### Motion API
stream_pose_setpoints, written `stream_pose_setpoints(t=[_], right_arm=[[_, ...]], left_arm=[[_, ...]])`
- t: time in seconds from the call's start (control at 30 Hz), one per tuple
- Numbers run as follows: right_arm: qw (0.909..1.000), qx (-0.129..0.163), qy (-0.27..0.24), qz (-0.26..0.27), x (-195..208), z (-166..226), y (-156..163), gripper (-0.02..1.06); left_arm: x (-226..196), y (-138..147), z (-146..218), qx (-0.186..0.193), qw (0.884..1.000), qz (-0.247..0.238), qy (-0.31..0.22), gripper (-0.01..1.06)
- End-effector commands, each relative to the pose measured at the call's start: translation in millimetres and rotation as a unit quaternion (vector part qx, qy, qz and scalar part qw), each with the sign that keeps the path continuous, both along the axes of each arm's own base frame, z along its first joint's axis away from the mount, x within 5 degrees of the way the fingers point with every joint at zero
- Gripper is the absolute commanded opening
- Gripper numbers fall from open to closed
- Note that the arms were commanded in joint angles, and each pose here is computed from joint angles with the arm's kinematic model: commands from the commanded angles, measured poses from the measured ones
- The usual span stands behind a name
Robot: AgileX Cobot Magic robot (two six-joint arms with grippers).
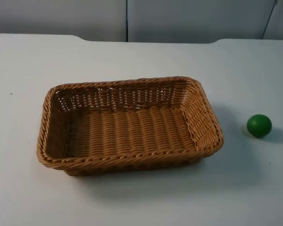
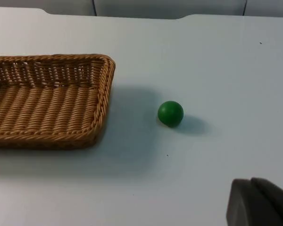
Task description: Pick up the basket with the left hand and place the ball into the basket with the right hand.
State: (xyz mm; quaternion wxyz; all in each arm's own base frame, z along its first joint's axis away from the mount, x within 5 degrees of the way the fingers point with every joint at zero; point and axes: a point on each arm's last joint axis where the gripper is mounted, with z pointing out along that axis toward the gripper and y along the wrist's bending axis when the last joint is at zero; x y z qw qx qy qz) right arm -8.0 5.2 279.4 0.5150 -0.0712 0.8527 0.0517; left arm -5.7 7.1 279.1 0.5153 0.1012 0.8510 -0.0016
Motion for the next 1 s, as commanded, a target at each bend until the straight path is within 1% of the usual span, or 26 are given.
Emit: stream_pose_setpoints(t=[0.0, 0.03, 0.07, 0.1, 0.13, 0.2, 0.23, 0.3, 0.33, 0.37, 0.4, 0.47, 0.5, 0.53, 0.57, 0.63, 0.67, 0.73, 0.77, 0.87, 0.9, 0.97], right_arm=[[1.0, 0.001, 0.0, 0.002, 0, -1, 0, 0.0], [1.0, 0.001, 0.0, 0.002, 0, -1, 0, 0.0], [1.0, 0.001, 0.0, 0.002, 0, -1, 0, 0.0], [1.0, 0.001, 0.0, 0.002, 0, -1, 0, 0.0], [1.0, 0.001, 0.0, 0.002, 0, -1, 0, 0.0], [1.0, 0.001, 0.0, 0.002, 0, -1, 0, 0.0], [1.0, 0.001, 0.0, 0.002, 0, -1, 0, 0.0], [1.0, 0.001, 0.0, 0.002, 0, -1, 0, 0.0], [1.0, 0.001, 0.0, 0.002, 0, -1, 0, 0.0], [1.0, 0.001, 0.0, 0.002, 0, -1, 0, 0.0], [1.0, 0.001, 0.0, 0.002, 0, -1, 0, 0.0], [1.0, 0.001, 0.0, 0.002, 0, -1, 0, 0.0], [1.0, 0.001, 0.0, 0.002, 0, -1, 0, 0.0], [1.0, 0.001, 0.0, 0.002, 0, -1, 0, 0.0], [1.0, 0.001, 0.0, 0.002, 0, -1, 0, 0.0], [1.0, 0.001, 0.0, 0.002, 0, -1, 0, 0.0], [1.0, 0.001, 0.0, 0.002, 0, -1, 0, 0.0], [1.0, 0.001, 0.0, 0.002, 0, -1, 0, 0.0], [1.0, 0.001, 0.0, 0.002, 0, -1, 0, 0.0], [1.0, 0.001, 0.0, 0.002, 0, -1, 0, 0.0], [1.0, 0.001, 0.0, 0.002, 0, -1, 0, 0.0], [1.0, 0.001, 0.0, 0.002, 0, -1, 0, 0.0]], left_arm=[[0, 0, 0, -0.003, 1.0, 0.0, -0.006, 0.0], [0, -2, 2, -0.011, 1.0, -0.005, -0.01, 0.0], [0, -2, 2, -0.011, 1.0, -0.005, -0.01, 0.0], [-2, -4, 7, -0.037, 0.999, -0.013, -0.018, 0.0], [-1, -11, 14, -0.085, 0.996, -0.027, -0.009, 0.0], [9, -28, 27, -0.171, 0.982, -0.067, 0.036, 0.0], [9, -28, 27, -0.171, 0.982, -0.067, 0.036, 0.0], [31, -44, 33, -0.228, 0.963, -0.093, 0.107, 0.0], [41, -51, 33, -0.243, 0.954, -0.105, 0.138, 0.0], [55, -56, 31, -0.245, 0.947, -0.115, 0.174, 0.0], [55, -56, 31, -0.245, 0.947, -0.115, 0.174, 0.0], [81, -66, 24, -0.244, 0.933, -0.129, 0.232, 0.0], [102, -73, 15, -0.241, 0.923, -0.139, 0.266, 0.0], [117, -77, 8, -0.238, 0.918, -0.143, 0.285, 0.0], [117, -77, 8, -0.238, 0.918, -0.143, 0.285, 0.0], [145, -81, -6, -0.231, 0.916, -0.133, 0.299, 0.0], [158, -82, -16, -0.23, 0.914, -0.115, 0.315, 0.0], [182, -83, -35, -0.224, 0.914, -0.084, 0.329, 0.0], [182, -83, -35, -0.224, 0.914, -0.084, 0.329, 0.0], [209, -84, -58, -0.212, 0.911, -0.052, 0.35, 0.0], [209, -84, -58, -0.212, 0.911, -0.052, 0.35, 0.0], [227, -84, -69, -0.192, 0.914, -0.045, 0.354, 0.0]])
